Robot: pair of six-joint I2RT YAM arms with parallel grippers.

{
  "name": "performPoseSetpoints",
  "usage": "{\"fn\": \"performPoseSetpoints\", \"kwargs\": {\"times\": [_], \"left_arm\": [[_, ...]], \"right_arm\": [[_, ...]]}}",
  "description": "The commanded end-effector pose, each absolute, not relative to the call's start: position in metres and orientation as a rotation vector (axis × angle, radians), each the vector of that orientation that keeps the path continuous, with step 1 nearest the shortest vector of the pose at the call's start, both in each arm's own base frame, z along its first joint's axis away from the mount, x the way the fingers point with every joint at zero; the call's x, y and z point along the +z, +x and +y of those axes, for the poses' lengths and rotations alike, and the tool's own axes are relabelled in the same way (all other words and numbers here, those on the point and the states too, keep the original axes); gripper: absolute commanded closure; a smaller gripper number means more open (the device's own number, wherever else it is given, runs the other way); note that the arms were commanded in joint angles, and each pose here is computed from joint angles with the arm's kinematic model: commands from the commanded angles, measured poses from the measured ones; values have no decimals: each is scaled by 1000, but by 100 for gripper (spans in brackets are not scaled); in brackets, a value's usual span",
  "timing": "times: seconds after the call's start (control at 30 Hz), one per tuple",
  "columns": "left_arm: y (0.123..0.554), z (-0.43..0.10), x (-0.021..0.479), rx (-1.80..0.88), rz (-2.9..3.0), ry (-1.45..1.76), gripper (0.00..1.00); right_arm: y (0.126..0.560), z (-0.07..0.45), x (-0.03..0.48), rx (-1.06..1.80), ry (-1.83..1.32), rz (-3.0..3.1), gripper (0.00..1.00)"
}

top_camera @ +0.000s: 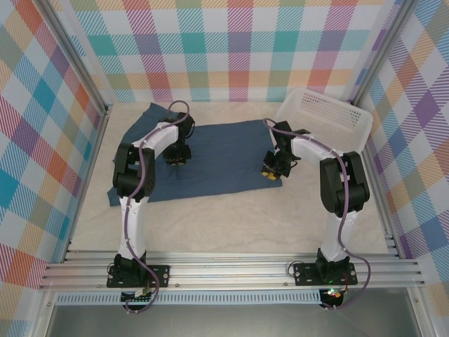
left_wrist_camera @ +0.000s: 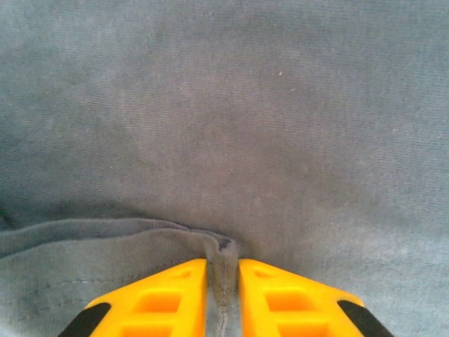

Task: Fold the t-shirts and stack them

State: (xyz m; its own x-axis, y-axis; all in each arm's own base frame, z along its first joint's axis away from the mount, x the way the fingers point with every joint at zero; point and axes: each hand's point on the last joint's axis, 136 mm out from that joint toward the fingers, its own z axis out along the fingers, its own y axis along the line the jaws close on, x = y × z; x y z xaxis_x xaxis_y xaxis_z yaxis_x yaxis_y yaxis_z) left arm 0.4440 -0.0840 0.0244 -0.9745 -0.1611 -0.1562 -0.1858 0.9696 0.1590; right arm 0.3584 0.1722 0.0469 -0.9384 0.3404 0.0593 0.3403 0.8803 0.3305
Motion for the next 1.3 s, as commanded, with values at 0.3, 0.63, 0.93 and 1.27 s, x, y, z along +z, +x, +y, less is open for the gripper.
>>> {"fn": "performPoseSetpoints", "kwargs": {"times": [0.3,0.63,0.93,1.27], "left_arm": [[447,-90,46,308,2905,-165,98],[447,-89,44,313,2899,-167,85],[460,-85,43,344,2900,-163,84],[452,-84,34,334,2940,-170,83]], "right_arm": [[359,175,64,587,553,3023,79],[358,176,64,594,545,3029,79],[355,174,63,589,547,3031,79],[358,175,63,592,552,3029,79]]}}
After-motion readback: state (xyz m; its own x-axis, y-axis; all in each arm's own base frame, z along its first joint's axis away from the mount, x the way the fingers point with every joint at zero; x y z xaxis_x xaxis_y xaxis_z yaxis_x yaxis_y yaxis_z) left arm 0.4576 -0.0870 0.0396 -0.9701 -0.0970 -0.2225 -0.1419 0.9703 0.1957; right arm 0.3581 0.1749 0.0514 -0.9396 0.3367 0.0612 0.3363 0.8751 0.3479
